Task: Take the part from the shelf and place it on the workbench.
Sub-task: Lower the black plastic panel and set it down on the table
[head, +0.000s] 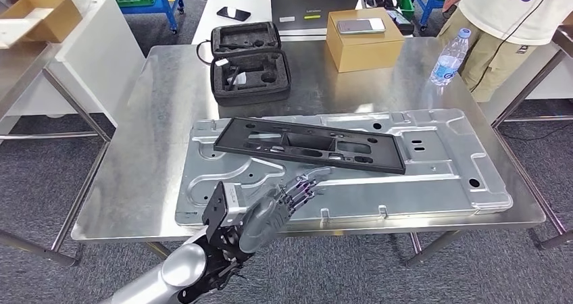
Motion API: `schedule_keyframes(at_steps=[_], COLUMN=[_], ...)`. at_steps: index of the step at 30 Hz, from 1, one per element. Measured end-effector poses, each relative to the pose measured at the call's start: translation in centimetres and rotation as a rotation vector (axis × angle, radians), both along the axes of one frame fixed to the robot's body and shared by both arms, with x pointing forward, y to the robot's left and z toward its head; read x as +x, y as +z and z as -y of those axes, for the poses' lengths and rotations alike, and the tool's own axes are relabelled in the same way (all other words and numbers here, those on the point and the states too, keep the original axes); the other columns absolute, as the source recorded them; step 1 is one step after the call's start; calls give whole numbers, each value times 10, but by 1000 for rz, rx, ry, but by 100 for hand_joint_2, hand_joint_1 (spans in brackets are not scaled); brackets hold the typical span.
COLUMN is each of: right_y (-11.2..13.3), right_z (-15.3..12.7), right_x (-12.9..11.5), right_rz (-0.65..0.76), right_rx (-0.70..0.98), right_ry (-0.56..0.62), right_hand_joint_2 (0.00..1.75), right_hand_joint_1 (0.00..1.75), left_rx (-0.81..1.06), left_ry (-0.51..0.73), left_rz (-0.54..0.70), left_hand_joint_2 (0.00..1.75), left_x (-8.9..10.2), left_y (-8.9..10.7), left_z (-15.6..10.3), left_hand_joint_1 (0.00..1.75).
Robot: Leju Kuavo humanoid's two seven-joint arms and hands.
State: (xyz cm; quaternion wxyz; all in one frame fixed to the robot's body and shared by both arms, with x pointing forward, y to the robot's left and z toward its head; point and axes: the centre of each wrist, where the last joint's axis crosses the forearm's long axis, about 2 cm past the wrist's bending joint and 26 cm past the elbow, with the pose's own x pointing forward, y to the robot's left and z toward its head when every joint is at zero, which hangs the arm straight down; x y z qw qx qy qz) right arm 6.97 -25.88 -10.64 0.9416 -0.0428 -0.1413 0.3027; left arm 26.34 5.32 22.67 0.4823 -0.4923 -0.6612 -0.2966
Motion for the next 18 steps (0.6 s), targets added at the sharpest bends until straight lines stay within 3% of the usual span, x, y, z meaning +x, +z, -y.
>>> schedule_keyframes(at_steps=[10, 18], right_y=[0, 0], right_z=[0, 0], right_x=[0, 1], right_rz=[0, 2], right_rx=[-1, -4], right_ry=[-7, -16], right_hand_joint_2=[0, 0], right_hand_joint_1=[0, 0], left_rx=[33, 162], left_ry=[21, 120], left_rz=[-1, -62], left_hand_joint_2=[0, 0], left_x=[-5, -11], left_y=[-13, -60], left_z=[-2, -8], left_hand_joint_1=[0, 0])
